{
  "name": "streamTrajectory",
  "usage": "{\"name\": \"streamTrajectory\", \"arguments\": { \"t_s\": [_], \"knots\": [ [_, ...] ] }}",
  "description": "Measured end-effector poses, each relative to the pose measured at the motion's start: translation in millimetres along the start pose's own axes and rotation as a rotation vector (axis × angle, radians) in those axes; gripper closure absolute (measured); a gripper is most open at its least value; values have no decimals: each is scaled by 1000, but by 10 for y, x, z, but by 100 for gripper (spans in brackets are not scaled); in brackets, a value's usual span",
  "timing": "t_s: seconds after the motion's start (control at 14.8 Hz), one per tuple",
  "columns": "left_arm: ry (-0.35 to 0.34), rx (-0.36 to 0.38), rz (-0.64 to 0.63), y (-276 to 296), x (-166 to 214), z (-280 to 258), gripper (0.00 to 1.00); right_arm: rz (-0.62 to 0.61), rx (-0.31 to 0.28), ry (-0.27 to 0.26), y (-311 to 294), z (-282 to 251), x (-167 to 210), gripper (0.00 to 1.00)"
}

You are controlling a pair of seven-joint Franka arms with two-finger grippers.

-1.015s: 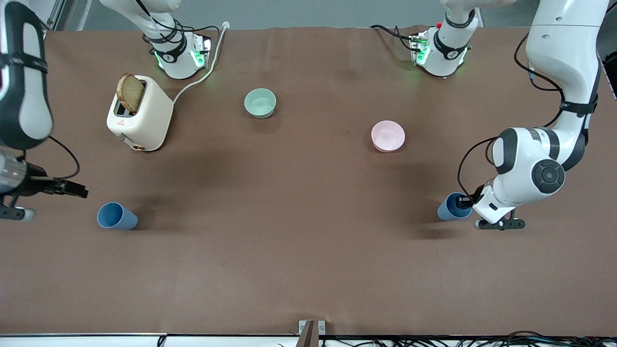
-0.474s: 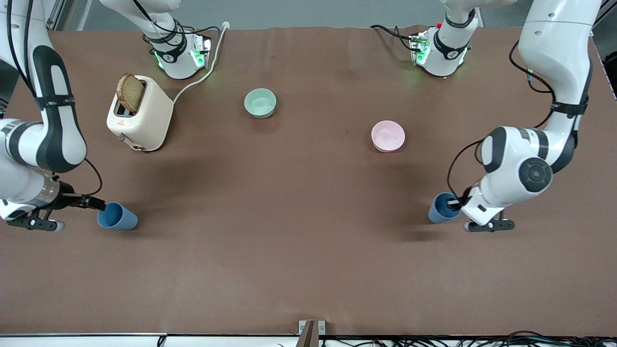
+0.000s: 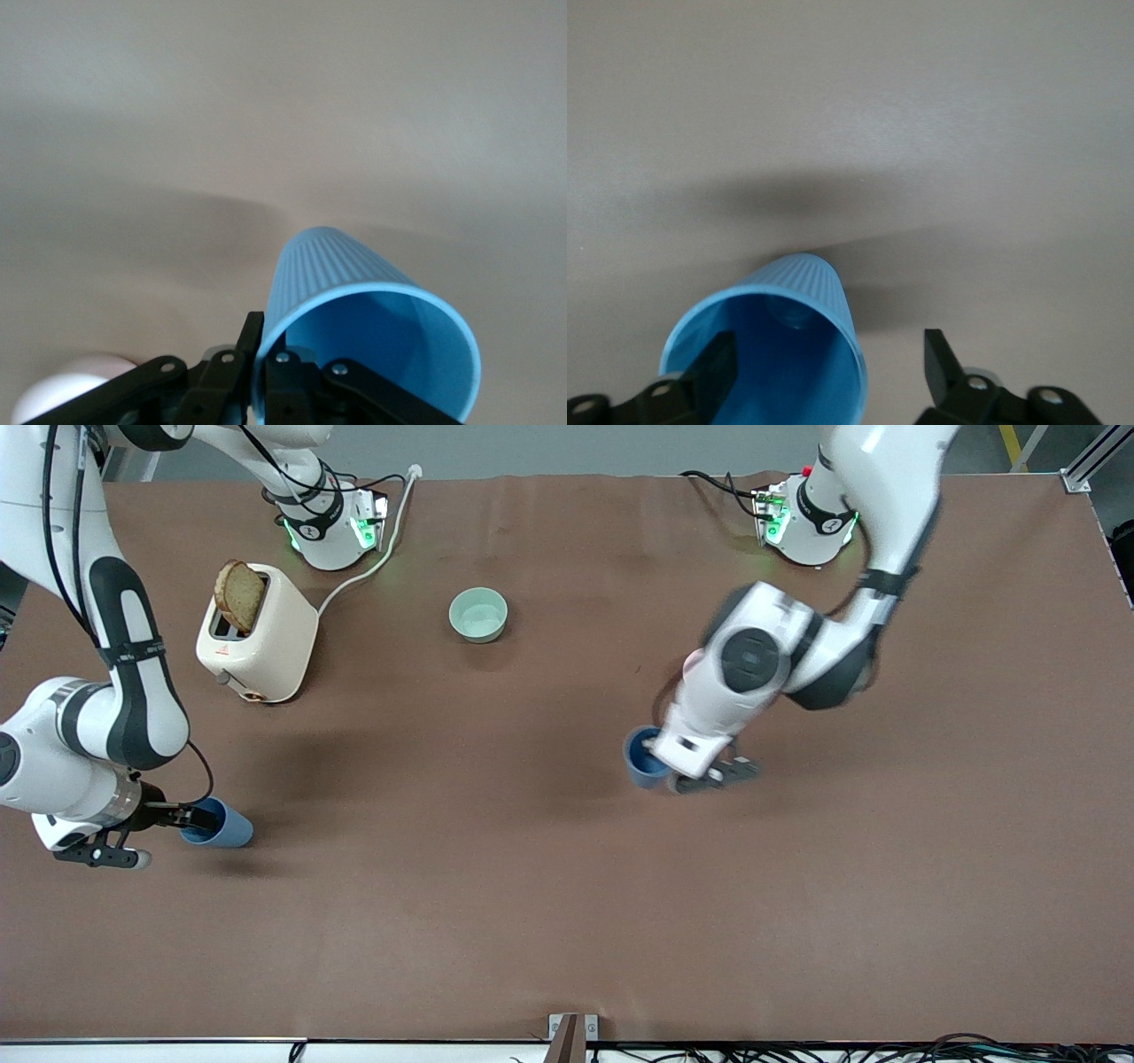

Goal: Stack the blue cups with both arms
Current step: 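Set cup mid-table with the left gripper while the right gripper lifts cup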

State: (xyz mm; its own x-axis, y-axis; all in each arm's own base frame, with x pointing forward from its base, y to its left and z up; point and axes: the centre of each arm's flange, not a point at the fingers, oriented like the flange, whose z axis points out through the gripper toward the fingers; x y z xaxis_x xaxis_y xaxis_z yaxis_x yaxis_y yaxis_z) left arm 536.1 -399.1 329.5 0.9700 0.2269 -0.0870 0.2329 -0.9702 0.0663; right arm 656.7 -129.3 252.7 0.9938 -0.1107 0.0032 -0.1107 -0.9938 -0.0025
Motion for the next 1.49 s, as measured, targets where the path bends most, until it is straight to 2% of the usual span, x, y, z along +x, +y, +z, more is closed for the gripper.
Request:
{"name": "streamTrajectory", "arguments": {
  "t_s": [0.07,0.14,0.27,0.54,0.68,0.88,1.02,1.22,1.29,1.35,1.49],
  "knots": [
    [-12,6,-12,190,-186,135,95,-9,6,-2,-1,41,7,21],
    [-22,9,-25,345,-327,275,95,-11,9,-2,0,65,15,37],
    [-33,0,-50,611,-526,552,95,-8,10,0,33,69,23,56],
    [-40,-27,-69,769,-535,938,95,-2,8,6,78,38,38,96],
    [-41,-30,-74,769,-497,1008,92,-10,8,12,54,5,56,96],
    [-23,-56,-82,807,-408,872,61,-38,19,-1,-116,-242,83,96],
    [19,-89,-98,816,-228,550,44,-54,35,-17,-290,-611,72,96],
    [92,-88,-162,498,219,-452,15,-64,76,-52,-757,-1290,-27,96],
    [101,-73,-176,302,350,-841,6,-70,90,-46,-948,-1495,-70,96],
    [108,-56,-171,63,470,-1204,0,-74,104,-31,-1165,-1681,-119,96],
    [125,-34,-100,-413,673,-1733,0,-59,133,-17,-1673,-1960,-249,96]
  ]
}}
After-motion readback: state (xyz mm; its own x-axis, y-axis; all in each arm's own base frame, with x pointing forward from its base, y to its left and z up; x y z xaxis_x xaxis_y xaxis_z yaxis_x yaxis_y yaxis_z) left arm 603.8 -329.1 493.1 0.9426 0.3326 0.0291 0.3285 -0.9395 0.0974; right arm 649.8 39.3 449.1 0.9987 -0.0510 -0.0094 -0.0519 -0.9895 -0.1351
